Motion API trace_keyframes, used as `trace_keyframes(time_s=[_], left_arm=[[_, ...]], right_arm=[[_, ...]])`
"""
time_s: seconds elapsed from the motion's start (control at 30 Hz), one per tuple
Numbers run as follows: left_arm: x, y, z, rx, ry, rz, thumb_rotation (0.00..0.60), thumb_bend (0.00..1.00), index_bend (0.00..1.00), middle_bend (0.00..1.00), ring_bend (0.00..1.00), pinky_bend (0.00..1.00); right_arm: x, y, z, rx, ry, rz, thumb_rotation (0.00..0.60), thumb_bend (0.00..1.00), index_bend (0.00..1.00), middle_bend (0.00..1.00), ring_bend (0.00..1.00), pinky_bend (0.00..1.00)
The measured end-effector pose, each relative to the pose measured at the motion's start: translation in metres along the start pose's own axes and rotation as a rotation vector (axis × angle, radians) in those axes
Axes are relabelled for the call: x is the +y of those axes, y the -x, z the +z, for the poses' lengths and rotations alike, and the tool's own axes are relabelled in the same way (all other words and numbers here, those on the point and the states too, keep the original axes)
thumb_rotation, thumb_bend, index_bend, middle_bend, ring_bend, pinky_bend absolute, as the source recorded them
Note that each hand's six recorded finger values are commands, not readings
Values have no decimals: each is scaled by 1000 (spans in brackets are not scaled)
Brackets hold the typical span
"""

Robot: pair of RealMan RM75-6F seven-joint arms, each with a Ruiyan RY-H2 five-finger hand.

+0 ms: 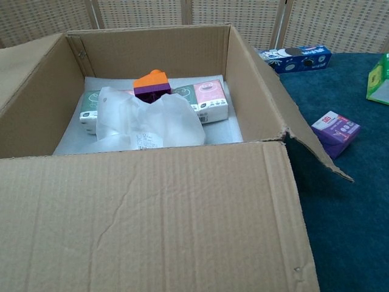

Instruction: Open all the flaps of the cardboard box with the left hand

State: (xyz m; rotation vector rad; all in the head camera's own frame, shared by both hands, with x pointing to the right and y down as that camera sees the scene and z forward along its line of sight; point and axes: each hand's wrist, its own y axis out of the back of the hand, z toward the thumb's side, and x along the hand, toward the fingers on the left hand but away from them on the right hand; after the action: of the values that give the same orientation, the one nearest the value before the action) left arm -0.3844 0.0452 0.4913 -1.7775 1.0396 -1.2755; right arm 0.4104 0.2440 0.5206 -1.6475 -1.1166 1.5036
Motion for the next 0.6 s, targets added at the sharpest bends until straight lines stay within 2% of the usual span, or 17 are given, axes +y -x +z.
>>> trace_keyframes(time_s=[0.2,0.3,0.43,0.6], left_arm=[[-5,36,-40,47,-26,52,600,0,112,0,0,80],[-18,61,-63,93,-24,49,600,0,110,0,0,76],[-34,97,-90,142,-39,79,600,0,108,0,0,69],[-50,128,-99,167,-13,102,600,0,108,0,0,48]], right_arm=[[1,2,-2,-6,-13,-11,600,0,0,0,0,0],[4,3,-4,-14,-24,-30,600,0,0,0,0,0],[9,3,-6,-23,-52,-62,600,0,0,0,0,0],[14,3,-10,-44,-68,-91,600,0,0,0,0,0]])
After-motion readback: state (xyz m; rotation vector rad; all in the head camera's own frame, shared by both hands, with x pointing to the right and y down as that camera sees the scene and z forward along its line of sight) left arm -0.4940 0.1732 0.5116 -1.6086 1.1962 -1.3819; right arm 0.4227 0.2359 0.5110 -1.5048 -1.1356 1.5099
